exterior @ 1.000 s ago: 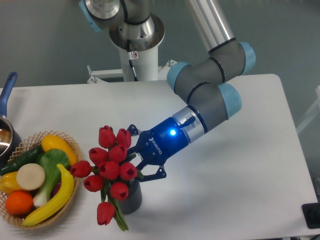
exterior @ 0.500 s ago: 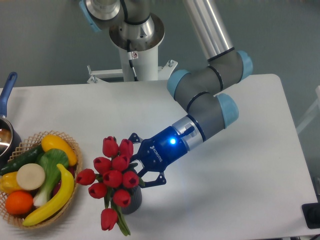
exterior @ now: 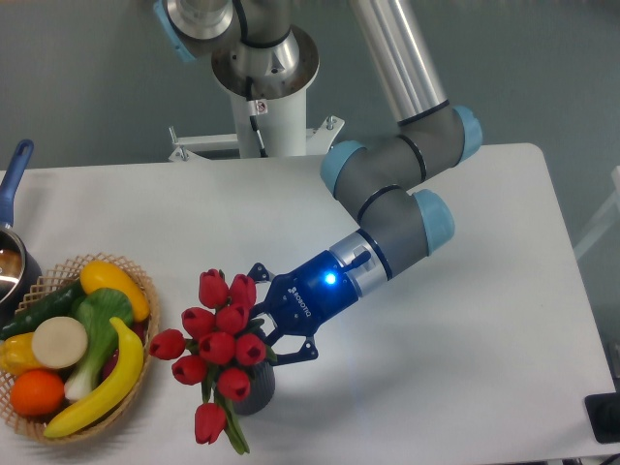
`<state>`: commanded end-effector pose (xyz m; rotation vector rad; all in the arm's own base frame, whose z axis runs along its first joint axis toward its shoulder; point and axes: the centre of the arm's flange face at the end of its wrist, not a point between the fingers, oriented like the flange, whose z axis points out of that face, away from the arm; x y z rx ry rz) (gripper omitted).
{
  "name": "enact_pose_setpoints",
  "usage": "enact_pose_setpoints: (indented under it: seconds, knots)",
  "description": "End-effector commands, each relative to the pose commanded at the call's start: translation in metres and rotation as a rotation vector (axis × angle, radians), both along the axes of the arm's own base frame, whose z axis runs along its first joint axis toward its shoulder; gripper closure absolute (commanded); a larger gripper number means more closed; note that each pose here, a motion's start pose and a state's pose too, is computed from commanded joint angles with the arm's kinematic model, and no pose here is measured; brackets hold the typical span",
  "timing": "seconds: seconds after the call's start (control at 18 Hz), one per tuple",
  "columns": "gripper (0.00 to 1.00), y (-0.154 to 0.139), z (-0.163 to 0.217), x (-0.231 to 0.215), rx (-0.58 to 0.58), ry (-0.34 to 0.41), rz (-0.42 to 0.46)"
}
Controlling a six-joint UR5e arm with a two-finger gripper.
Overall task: Insert the flowers into the vase
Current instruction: 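Hold the tulips steady in the vase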
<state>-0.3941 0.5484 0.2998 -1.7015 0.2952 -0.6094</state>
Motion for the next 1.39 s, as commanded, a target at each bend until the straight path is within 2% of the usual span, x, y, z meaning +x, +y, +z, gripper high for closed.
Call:
enact_pose_setpoints:
  seconds: [0.61, 1.0, 1.06, 1.17, 1.28, 1.39]
  knots:
    - [0.55, -0.005, -0.015, 0.004, -0.003, -0.004, 0.000]
    - [0.54, -0.009, -0.027, 0.009, 0.013, 0.022, -0.006]
    - [0.50, -0.010, -0.027, 0.008, 0.013, 0.022, -0.004]
    - [0.48, -0.010, -0.027, 0.008, 0.013, 0.022, -0.004]
    - [0.39, -0.011, -0.027, 0.007, 0.015, 0.024, -0.003]
    - [0.38, -0.011, -0.026, 0.007, 0.017, 0.027, -0.003]
